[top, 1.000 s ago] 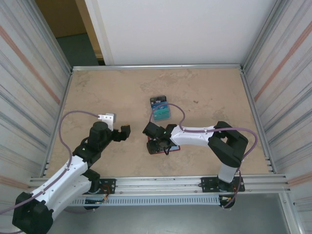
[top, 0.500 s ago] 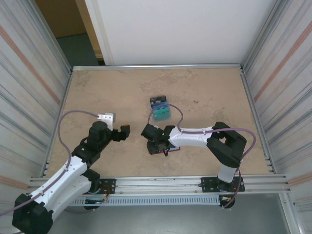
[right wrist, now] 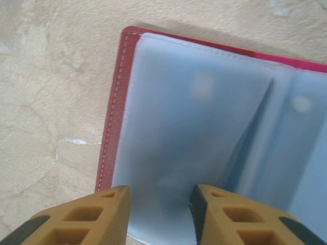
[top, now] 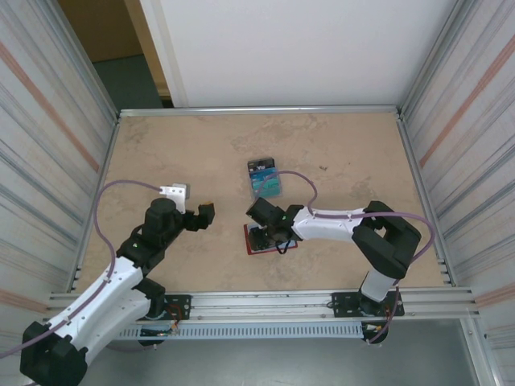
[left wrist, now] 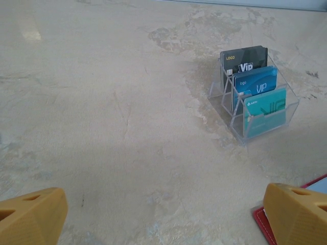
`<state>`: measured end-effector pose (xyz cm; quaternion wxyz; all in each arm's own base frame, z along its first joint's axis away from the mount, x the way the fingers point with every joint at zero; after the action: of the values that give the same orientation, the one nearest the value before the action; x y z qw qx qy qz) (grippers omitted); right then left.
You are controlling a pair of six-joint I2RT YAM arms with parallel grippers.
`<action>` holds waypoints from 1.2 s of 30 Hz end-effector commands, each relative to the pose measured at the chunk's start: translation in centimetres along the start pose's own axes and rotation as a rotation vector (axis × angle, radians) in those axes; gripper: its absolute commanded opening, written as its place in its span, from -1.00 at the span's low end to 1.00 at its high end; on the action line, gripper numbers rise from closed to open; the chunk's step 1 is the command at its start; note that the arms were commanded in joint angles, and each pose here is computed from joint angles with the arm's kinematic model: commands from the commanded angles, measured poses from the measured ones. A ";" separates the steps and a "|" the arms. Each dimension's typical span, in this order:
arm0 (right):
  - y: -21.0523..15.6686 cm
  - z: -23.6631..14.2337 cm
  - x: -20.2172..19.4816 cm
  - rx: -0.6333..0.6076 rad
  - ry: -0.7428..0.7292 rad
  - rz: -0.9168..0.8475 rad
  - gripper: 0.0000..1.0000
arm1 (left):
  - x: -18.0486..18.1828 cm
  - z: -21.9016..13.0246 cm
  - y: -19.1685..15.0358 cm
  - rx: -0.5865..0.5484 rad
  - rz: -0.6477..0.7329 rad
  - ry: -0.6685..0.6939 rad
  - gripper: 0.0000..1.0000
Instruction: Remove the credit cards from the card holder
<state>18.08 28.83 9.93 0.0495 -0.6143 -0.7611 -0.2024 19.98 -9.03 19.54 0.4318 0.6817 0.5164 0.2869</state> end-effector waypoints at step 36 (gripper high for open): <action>-3.6 3.2 -2.2 0.077 -0.210 -0.051 -0.27 | 0.0 -1.9 2.0 -0.062 -0.022 -0.014 0.97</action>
<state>16.97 30.23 9.62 -0.0396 -0.5900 -0.7831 -0.1926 19.34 -8.71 20.77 0.4424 0.6755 0.5129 0.2915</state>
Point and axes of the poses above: each hand's point on the last joint's axis, 136 mm out from that joint toward the fingers, its own z axis out along the fingers, its own x axis along the line the jaws close on, y = z × x, the point moved 8 cm from there along -z, back along the fingers, and after that the axes turned 8 degrees about z, right-handed, at the moved point
